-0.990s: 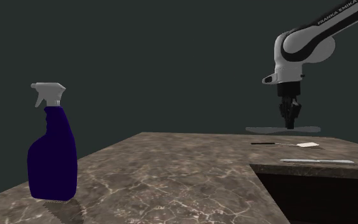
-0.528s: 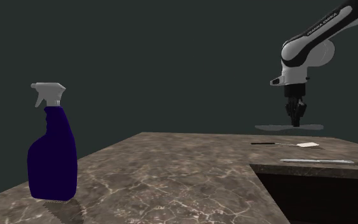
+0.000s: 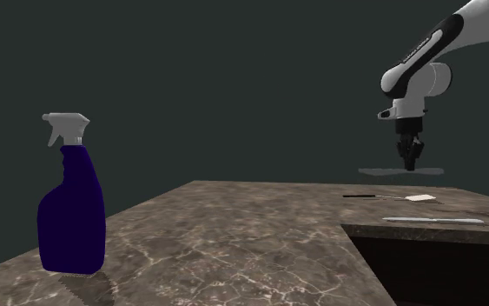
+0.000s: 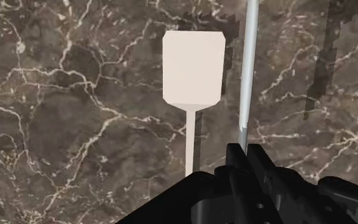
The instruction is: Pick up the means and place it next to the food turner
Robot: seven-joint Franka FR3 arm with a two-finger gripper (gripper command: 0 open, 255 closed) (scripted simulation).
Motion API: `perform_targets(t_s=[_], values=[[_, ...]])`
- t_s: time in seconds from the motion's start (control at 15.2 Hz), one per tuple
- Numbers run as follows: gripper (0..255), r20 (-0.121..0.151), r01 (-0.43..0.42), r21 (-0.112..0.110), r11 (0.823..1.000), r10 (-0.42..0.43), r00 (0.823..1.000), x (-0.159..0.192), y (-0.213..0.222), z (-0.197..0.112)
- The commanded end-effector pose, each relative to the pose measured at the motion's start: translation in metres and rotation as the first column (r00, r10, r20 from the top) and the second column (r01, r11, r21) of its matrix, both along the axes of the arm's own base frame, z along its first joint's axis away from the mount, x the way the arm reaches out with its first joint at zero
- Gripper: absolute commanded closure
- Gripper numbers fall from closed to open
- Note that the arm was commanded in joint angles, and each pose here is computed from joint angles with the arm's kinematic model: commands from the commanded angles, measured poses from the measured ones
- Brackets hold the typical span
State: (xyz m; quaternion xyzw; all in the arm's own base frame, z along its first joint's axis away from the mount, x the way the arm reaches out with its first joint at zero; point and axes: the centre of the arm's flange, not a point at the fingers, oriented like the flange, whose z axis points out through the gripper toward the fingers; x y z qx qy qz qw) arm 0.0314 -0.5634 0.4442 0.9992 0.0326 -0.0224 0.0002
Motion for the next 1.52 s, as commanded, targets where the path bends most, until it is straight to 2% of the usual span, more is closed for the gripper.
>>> perform_targets(t_s=[0.0, 0.66, 1.45], values=[[255, -0.007, -0.001, 0.001, 1.0, 0.001, 1.0, -0.017, -0.024, -0.002], [255, -0.007, -0.001, 0.001, 1.0, 0.001, 1.0, -0.086, -0.136, -0.003], [255, -0.007, -0.001, 0.001, 1.0, 0.001, 1.0, -0.086, -0.136, -0.066]])
